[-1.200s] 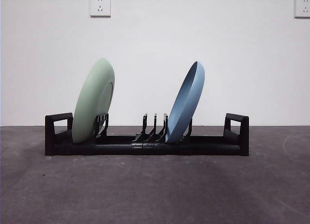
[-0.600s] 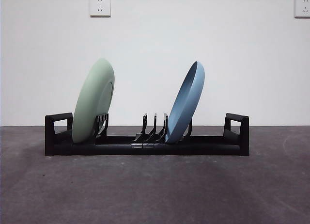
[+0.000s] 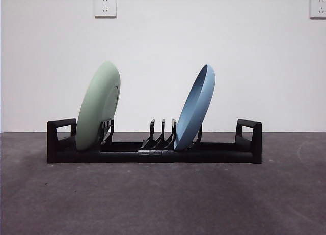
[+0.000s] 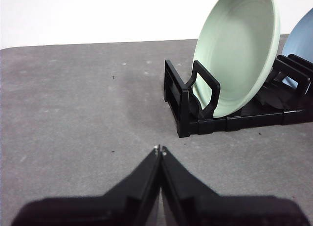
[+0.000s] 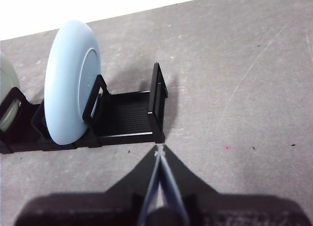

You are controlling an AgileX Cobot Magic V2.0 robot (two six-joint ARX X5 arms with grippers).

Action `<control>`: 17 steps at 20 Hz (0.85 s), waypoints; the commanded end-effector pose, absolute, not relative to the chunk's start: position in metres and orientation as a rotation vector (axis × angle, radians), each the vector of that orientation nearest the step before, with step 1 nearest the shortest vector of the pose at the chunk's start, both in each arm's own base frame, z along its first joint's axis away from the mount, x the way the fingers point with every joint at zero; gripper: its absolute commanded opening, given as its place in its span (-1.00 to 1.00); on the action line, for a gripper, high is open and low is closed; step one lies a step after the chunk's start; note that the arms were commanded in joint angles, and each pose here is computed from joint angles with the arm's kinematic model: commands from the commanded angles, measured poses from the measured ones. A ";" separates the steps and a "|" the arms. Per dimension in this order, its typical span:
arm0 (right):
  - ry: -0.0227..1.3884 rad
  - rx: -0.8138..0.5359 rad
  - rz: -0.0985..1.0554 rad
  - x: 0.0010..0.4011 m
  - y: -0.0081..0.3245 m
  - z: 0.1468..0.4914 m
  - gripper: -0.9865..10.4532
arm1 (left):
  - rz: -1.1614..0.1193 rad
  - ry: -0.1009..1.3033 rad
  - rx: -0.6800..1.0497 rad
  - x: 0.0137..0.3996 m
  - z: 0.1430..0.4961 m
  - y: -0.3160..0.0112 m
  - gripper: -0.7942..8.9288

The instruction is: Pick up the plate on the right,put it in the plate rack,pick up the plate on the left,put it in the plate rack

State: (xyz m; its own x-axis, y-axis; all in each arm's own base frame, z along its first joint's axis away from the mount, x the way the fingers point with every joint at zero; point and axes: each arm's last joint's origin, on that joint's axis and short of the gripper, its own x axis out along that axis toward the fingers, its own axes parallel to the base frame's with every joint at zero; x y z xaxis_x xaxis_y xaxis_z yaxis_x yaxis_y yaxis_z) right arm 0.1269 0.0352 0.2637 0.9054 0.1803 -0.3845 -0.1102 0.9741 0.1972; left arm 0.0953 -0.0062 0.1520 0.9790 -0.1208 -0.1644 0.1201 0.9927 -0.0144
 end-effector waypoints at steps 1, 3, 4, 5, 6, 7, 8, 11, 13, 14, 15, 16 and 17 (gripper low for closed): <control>0.415 0.182 0.149 0.127 0.035 0.262 -0.83 | -0.117 0.176 -0.010 0.096 0.148 -0.006 -0.84; 0.402 0.101 0.127 0.125 0.033 0.263 -0.83 | -0.117 0.176 -0.010 0.096 0.148 -0.006 -0.84; 0.377 0.063 0.082 0.120 0.030 0.264 -0.83 | -0.117 0.176 -0.010 0.096 0.148 -0.006 -0.84; 0.344 0.030 0.063 0.116 0.028 0.265 -0.83 | -0.117 0.176 -0.010 0.096 0.148 -0.006 -0.84; 0.301 0.015 0.072 0.112 0.025 0.264 -0.83 | -0.117 0.176 -0.010 0.096 0.148 -0.006 -0.84; 0.261 0.009 0.088 0.109 0.023 0.260 -0.83 | -0.117 0.176 -0.010 0.096 0.148 -0.006 -0.84; 0.223 0.005 0.104 0.105 0.021 0.253 -0.83 | -0.117 0.176 -0.010 0.096 0.148 -0.006 -0.84; 0.134 0.029 0.092 0.095 0.013 0.224 -0.83 | -0.117 0.176 -0.010 0.096 0.148 -0.006 -0.84; 0.106 0.035 0.060 0.095 0.009 0.201 -0.83 | -0.117 0.176 -0.010 0.096 0.148 -0.006 -0.84; 0.094 0.036 0.053 0.096 0.009 0.190 -0.83 | -0.117 0.176 -0.010 0.096 0.148 -0.006 -0.84; 0.091 0.037 0.052 0.096 0.009 0.183 -0.83 | -0.117 0.176 -0.010 0.096 0.148 -0.006 -0.84; 0.091 0.037 0.052 0.096 0.009 0.178 -0.83 | -0.117 0.176 -0.010 0.096 0.148 -0.006 -0.84; 0.091 0.045 0.053 0.096 0.009 0.172 -0.83 | -0.117 0.176 -0.010 0.096 0.148 -0.006 -0.84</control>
State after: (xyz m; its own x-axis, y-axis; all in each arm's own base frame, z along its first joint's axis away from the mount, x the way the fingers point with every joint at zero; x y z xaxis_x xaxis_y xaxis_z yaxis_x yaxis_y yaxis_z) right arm 0.0956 0.0086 0.1757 0.9938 0.0533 -0.0976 -0.0489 0.9977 0.0468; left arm 0.0953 -0.0062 0.1520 0.9790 -0.1208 -0.1644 0.1201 0.9927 -0.0144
